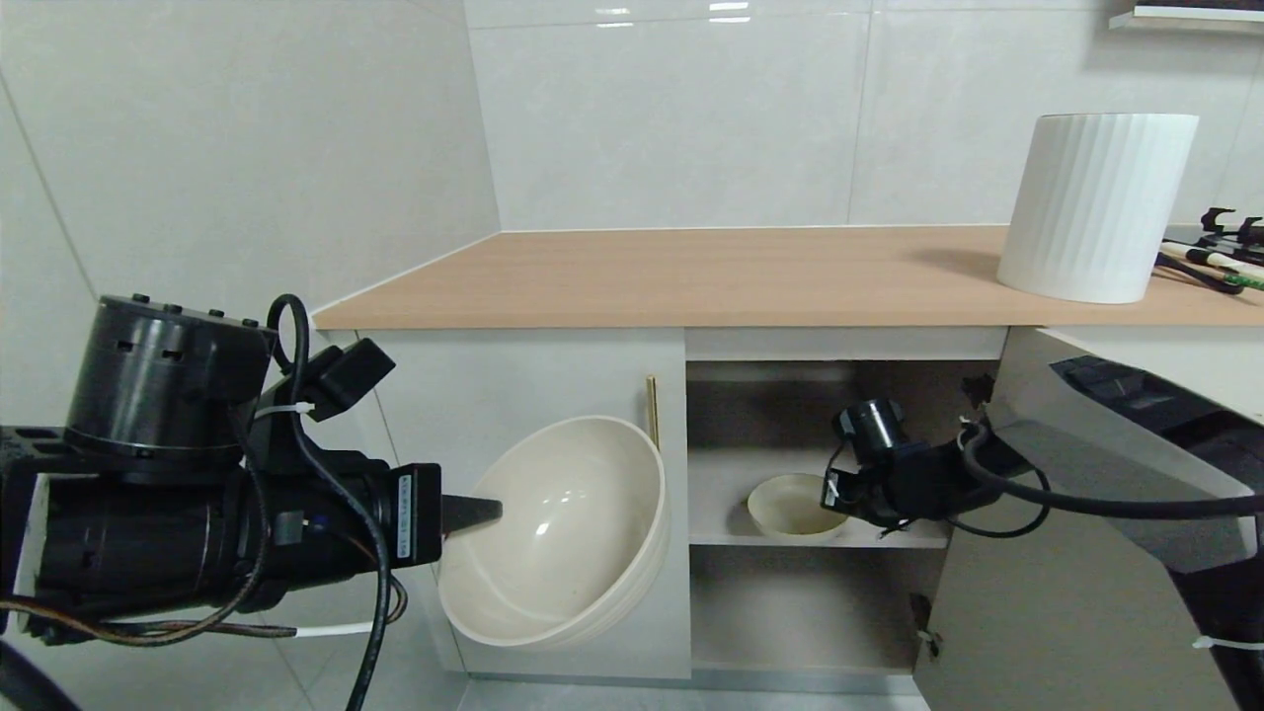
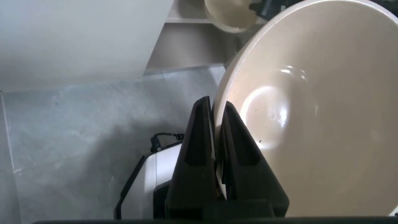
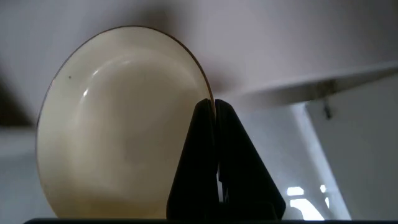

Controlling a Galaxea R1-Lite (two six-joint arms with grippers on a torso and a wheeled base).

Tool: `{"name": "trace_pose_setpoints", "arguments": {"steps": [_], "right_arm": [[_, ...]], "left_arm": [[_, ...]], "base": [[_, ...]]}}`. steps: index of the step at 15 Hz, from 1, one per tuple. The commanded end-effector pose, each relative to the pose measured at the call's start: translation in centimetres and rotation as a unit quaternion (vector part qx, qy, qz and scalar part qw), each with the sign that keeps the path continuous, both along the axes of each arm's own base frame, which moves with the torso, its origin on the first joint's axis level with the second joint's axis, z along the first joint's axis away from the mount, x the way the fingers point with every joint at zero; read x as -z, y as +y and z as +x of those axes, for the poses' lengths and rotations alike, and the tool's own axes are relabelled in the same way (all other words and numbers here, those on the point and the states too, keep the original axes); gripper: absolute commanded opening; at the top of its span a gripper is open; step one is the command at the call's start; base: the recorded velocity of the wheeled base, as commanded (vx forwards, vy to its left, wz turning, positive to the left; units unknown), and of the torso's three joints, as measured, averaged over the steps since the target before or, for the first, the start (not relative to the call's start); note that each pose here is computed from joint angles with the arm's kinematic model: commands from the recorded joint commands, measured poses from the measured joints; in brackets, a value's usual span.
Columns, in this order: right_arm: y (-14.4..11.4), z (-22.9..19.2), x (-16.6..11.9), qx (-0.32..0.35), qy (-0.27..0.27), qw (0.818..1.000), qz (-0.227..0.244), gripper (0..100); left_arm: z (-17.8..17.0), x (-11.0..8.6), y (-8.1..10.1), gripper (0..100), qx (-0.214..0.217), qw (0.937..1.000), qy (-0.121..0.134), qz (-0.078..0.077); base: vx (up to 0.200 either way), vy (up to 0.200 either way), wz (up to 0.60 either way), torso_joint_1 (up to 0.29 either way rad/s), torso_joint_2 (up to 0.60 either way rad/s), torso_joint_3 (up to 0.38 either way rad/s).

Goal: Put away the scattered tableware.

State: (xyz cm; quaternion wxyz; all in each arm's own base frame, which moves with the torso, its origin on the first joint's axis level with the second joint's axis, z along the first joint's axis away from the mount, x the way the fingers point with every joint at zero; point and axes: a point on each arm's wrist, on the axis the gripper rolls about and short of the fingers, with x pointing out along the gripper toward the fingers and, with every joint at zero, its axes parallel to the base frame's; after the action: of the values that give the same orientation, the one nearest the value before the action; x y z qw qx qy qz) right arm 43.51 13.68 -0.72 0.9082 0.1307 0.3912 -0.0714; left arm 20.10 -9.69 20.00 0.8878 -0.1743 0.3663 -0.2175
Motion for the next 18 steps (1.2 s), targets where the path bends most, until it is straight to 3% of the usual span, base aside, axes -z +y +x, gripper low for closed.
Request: {"name": "trace_pose_setpoints", "arguments": {"steps": [1, 8, 18], "right_arm": [[0.0, 0.7, 2.0, 0.009, 0.008, 1.000, -0.007, 0], [-0.6, 3.3, 4.4, 0.072, -0.021, 0.996, -0.054, 0], [-1.3, 6.2, 5.0, 0.133, -0.030, 0.988, -0.065, 0]], "left_arm": [[0.0, 0.0, -0.1, 0, 0.002, 1.0000, -0.001, 0.000], [0.3, 0.3, -0.2, 0, 0.000, 1.0000, 0.006, 0.004], [0.4, 0.5, -0.4, 0, 0.001, 0.9999, 0.010, 0.006]], "base": [[0.000, 0.000, 0.00, 0.000, 0.00, 0.000], [0.000, 0.000, 0.00, 0.000, 0.00, 0.000], [0.000, 0.000, 0.00, 0.000, 0.00, 0.000]]}}
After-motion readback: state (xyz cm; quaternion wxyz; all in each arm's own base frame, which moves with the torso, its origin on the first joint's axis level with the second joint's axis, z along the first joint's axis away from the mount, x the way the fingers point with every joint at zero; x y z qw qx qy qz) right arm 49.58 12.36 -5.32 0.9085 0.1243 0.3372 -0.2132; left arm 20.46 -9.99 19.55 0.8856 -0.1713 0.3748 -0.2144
